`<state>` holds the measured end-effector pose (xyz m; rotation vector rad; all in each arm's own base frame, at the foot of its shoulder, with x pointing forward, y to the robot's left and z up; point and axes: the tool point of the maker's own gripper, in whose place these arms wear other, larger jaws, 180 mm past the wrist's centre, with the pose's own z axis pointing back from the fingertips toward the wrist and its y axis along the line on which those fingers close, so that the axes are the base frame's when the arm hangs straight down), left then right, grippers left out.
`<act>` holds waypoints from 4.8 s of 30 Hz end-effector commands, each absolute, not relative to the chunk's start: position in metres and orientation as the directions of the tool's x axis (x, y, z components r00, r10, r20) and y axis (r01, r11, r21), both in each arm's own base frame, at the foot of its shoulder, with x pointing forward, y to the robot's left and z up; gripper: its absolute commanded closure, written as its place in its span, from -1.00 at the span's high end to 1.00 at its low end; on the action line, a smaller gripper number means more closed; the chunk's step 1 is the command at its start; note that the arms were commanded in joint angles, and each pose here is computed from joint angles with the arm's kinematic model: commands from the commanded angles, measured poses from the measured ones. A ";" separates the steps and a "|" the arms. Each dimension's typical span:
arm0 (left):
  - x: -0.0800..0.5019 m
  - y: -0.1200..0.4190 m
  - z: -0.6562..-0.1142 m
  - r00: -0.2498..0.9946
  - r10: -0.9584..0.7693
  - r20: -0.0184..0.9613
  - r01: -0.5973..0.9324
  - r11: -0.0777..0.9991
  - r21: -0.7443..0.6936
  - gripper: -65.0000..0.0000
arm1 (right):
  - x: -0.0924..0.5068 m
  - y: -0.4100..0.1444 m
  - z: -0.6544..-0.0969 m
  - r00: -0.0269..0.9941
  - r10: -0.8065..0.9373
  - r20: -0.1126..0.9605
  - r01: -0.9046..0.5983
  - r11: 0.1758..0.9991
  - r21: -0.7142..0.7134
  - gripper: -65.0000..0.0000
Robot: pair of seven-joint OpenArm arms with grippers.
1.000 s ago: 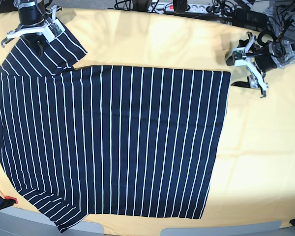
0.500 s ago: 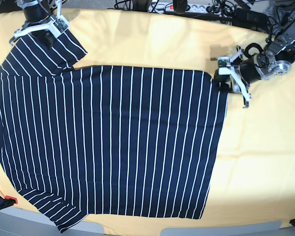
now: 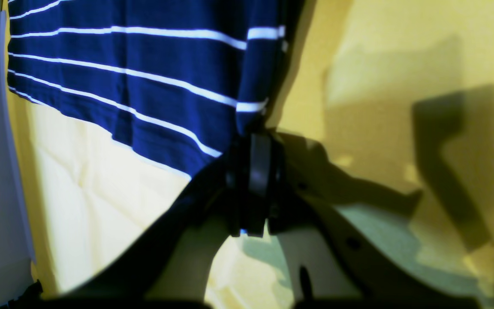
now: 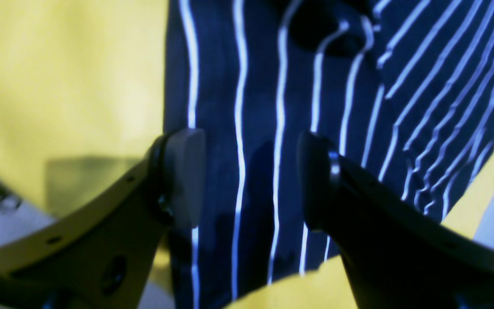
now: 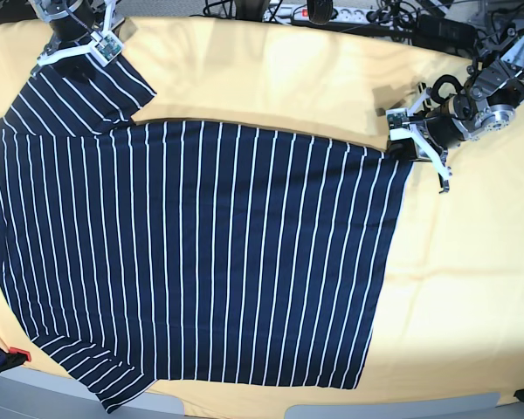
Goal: Fold the T-shirt properly
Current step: 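Grasp the side edge with both grippers and fold it toward the shirt center, then lower the folded edge onto the shirt and open both grippers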
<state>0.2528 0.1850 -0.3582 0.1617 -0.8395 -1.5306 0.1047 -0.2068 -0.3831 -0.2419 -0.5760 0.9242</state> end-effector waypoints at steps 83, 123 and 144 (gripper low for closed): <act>0.269 0.156 -0.272 -0.369 -0.898 0.238 0.705 -0.104 0.701 -1.00 | 0.233 -0.247 -0.253 0.204 0.908 0.365 -0.469 0.418 -0.778 -1.00; 0.333 0.159 -0.275 -0.245 -0.908 0.340 0.612 0.127 0.781 -0.59 | 0.356 -0.308 -0.288 0.326 0.807 0.492 -0.445 0.590 -0.673 -1.00; 0.316 0.173 -0.288 -0.201 -0.926 0.319 0.770 0.052 0.635 0.17 | 0.375 -0.305 -0.231 0.339 0.764 0.549 -0.232 0.633 -0.738 0.13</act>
